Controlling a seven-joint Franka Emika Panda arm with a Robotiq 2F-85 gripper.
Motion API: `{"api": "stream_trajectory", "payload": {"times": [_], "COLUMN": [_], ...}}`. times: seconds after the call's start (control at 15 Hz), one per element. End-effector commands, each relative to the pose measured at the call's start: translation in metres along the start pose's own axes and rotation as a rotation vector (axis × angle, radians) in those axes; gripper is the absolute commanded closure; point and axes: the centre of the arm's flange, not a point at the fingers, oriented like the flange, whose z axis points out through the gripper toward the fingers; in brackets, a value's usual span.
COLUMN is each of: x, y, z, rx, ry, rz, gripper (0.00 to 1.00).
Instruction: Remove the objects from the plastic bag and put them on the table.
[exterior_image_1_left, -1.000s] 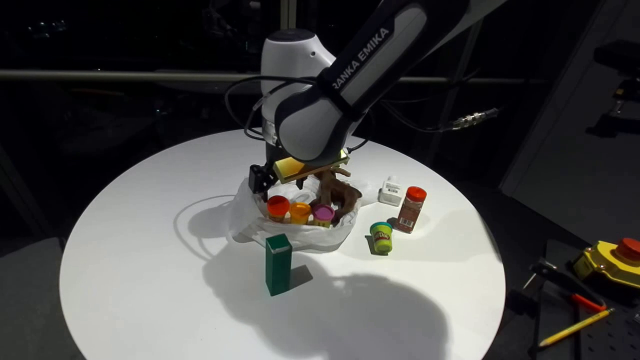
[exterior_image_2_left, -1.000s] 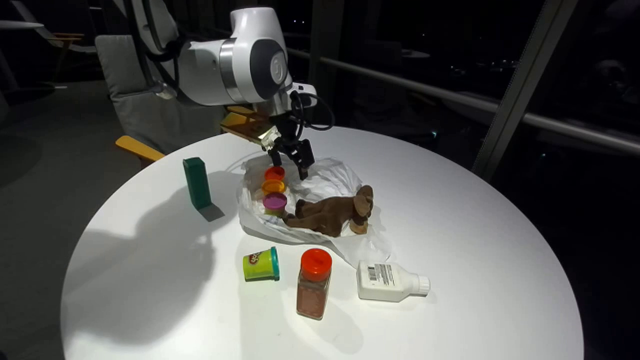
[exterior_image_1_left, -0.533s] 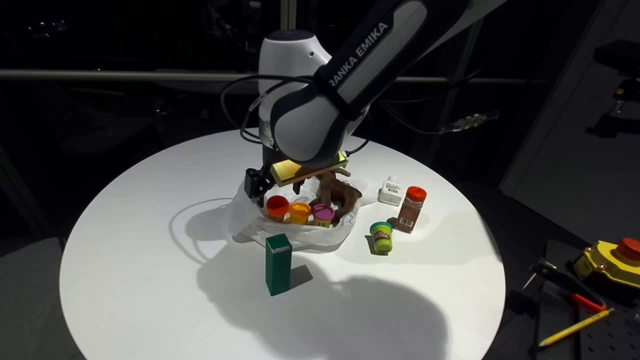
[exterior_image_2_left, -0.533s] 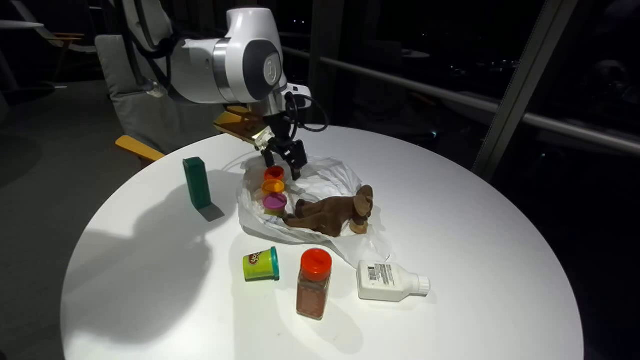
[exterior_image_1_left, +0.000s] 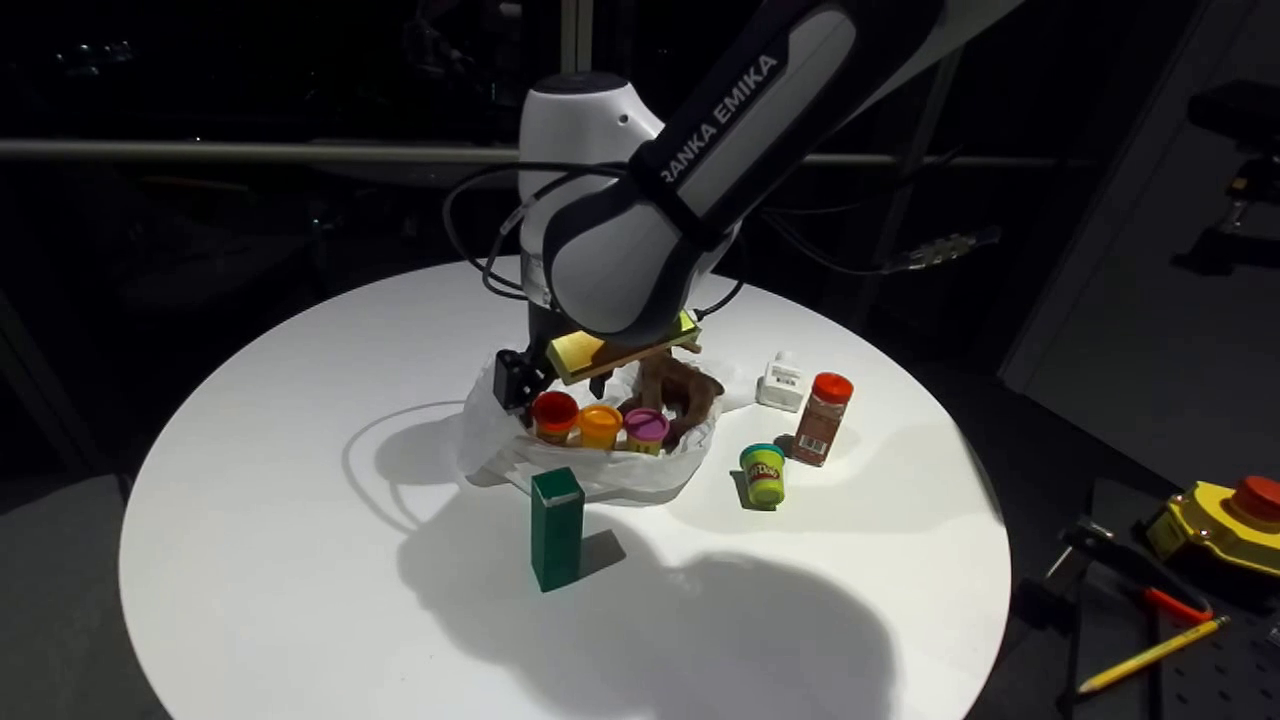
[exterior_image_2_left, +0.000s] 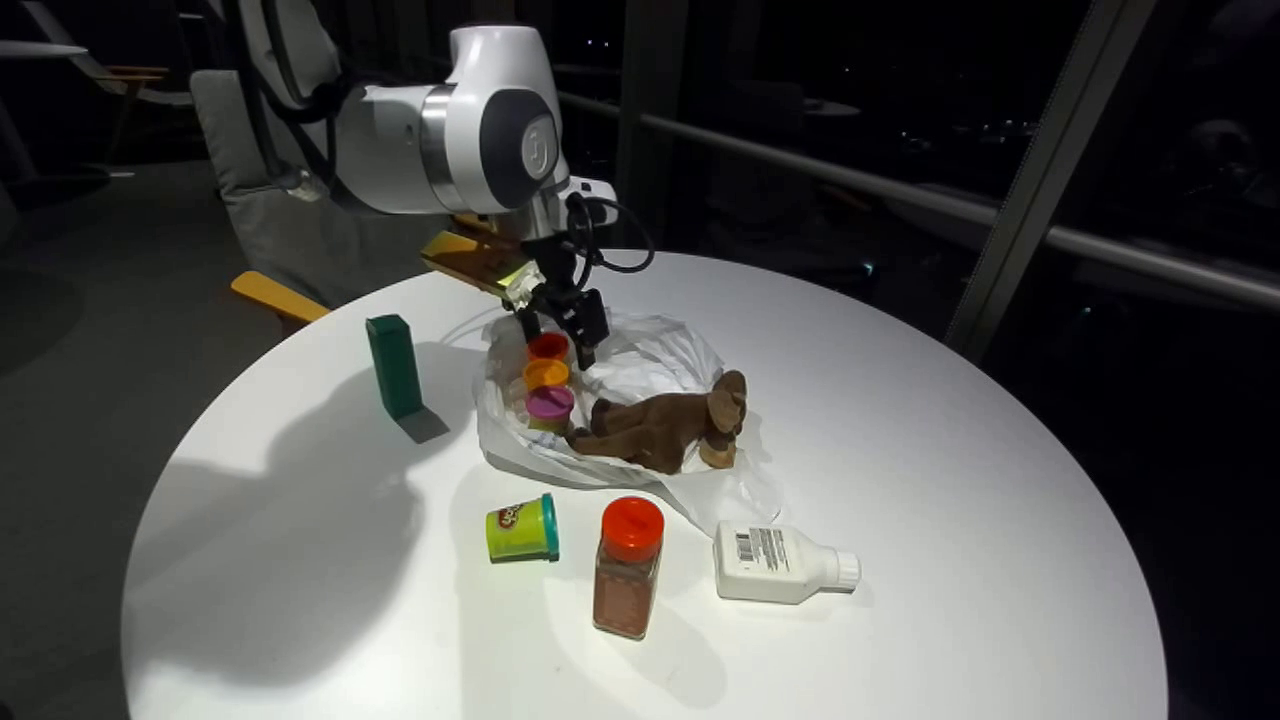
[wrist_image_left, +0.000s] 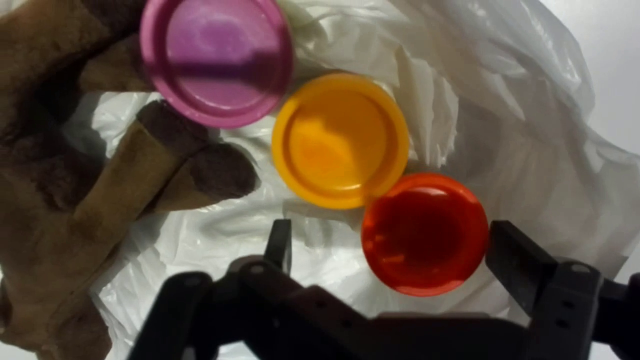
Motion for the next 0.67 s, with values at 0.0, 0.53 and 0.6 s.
{"api": "stream_trajectory", "payload": {"times": [0.0, 0.53, 0.6], "x": [0.0012, 0.0067, 0.0071], "y": [0.0037, 0.0058, 0.0063], "z": [-0.0030, -0.0089, -0.0111], "rx": [0.016, 0.025, 0.022], "ry": [-0.026, -0.013, -0.012], "rz": [-0.007, 0.016, 0.022], "gripper": [0.06, 0.69, 0.72]}}
